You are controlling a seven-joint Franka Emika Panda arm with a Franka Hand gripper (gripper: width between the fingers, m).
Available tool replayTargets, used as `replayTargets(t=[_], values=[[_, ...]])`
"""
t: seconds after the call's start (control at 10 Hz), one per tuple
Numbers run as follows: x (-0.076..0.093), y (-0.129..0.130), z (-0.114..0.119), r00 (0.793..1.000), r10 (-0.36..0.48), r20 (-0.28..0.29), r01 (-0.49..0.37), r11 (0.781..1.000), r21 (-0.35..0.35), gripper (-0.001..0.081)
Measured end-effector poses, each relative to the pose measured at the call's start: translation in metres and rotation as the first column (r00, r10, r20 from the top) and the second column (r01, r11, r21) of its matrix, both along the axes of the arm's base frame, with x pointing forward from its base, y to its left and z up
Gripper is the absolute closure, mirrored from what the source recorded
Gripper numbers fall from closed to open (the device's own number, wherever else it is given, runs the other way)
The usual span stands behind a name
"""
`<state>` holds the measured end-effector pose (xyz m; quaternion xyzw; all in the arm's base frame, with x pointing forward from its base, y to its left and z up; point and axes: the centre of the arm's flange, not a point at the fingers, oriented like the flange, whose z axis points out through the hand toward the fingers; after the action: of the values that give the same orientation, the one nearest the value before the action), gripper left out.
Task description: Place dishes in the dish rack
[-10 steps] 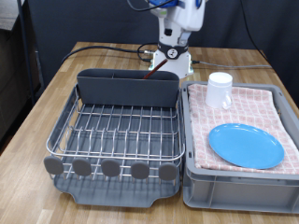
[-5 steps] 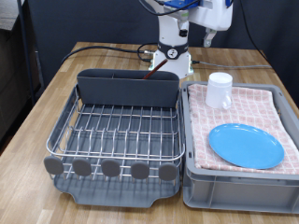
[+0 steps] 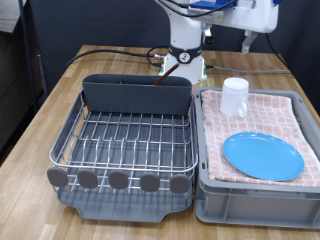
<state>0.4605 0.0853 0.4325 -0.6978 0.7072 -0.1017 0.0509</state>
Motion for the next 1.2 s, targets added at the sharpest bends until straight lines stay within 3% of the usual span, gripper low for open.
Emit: replayTargets(t=[0.2,0.5,0.8,1.2], values=[[0.018,0.018,-0.008,1.0,-0.012,-0.007,0.012,1.0,0.02,0.0004],[0.033,0.03,-0.039,0.996,0.01,0.086,-0.018,0.996,0.088,0.0004],[0.03,0.025,-0.082,0.983,0.058,0.175,-0.086,0.984,0.155,0.0004],[0.025,0.006,-0.125,0.984,0.067,0.167,-0.102,0.973,0.206,0.0004]])
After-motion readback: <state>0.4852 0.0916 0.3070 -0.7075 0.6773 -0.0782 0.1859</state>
